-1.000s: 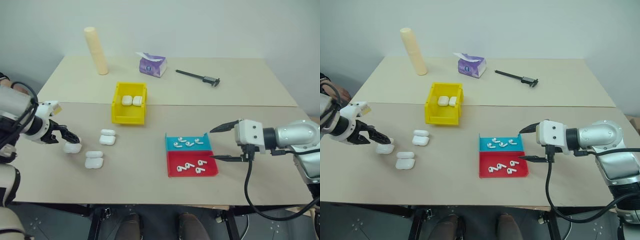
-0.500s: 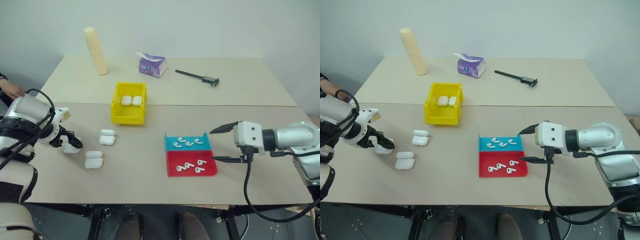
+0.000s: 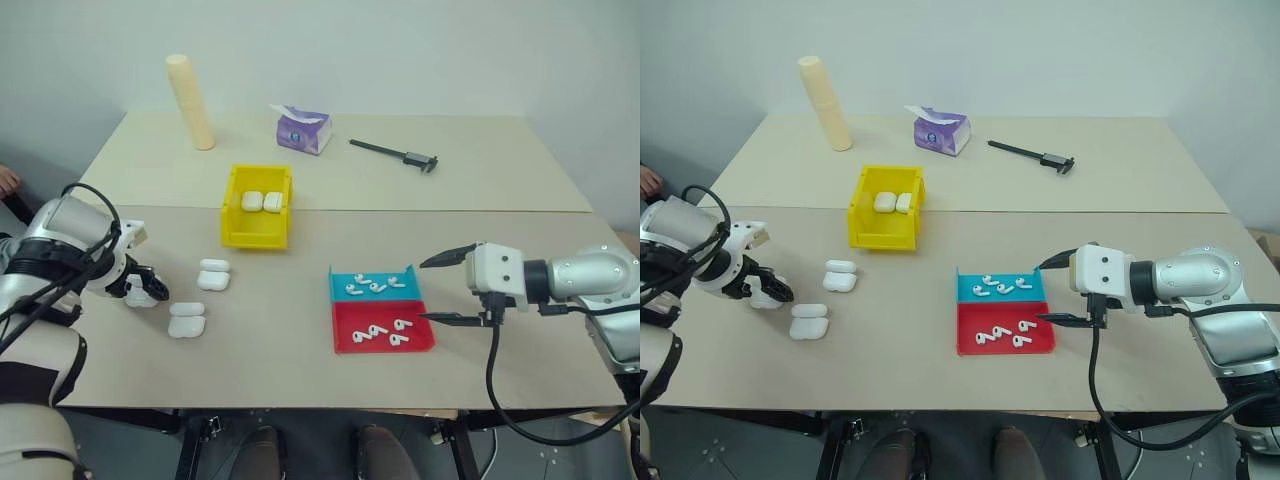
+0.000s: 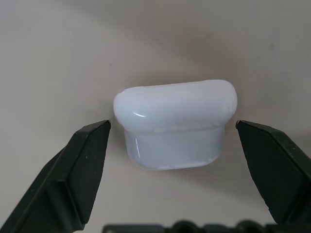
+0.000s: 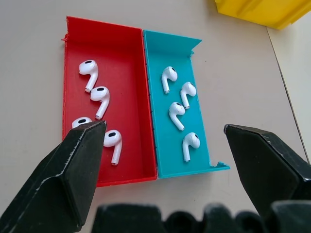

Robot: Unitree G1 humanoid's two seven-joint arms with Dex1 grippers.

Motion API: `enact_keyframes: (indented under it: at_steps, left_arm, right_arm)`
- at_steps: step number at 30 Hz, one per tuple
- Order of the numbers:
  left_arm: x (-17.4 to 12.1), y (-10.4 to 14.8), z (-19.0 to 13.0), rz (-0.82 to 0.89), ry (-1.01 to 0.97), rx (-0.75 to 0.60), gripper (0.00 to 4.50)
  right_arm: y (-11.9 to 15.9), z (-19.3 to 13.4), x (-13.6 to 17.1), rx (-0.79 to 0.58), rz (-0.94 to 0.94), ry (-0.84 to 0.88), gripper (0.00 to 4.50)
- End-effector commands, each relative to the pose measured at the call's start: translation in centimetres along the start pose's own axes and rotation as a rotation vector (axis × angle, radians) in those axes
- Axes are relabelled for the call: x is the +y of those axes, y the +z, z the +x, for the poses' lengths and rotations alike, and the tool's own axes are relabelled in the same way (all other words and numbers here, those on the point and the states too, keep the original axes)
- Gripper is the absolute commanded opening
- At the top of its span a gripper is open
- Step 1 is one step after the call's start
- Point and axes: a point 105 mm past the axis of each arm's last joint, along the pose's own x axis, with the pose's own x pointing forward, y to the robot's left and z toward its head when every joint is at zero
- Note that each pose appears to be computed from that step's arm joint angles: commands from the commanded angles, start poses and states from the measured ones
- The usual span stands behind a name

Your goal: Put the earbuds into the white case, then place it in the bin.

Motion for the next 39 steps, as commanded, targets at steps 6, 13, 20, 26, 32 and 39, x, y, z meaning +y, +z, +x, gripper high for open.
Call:
enact_keyframes:
  at_steps: [6,13,20,26,32,39]
  left_arm:
    - [0.3,-0.5,-0.1,0.017,0.016,0.009,4.5]
    - [-0.3,-0.6,-0.1,-0.007,-0.011,0.014,4.5]
    - [0.0,-0.6,-0.1,0.026,0.021,0.011,2.81]
    - [0.1,0.2,-0.9,0.052,0.009,-0.051,2.8]
    - [-0.8,2.7,-4.1,0.232,0.001,-0.254,2.8]
    - [-3.6,4.4,-8.2,0.462,0.052,-0.635,2.8]
  right_arm:
    - [0.8,-0.2,-0.3,-0.006,-0.037,-0.025,4.48]
    - [0.5,-0.1,-0.3,0.005,-0.045,-0.024,4.48]
    - [0.5,0.0,-0.3,0.008,-0.047,-0.028,4.5]
    - [0.7,0.0,-0.4,0.002,-0.052,-0.036,4.5]
    - [1.1,-1.2,-1.2,0.021,-0.078,-0.071,4.5]
    - [2.5,-3.0,-1.9,0.059,-0.102,-0.063,4.5]
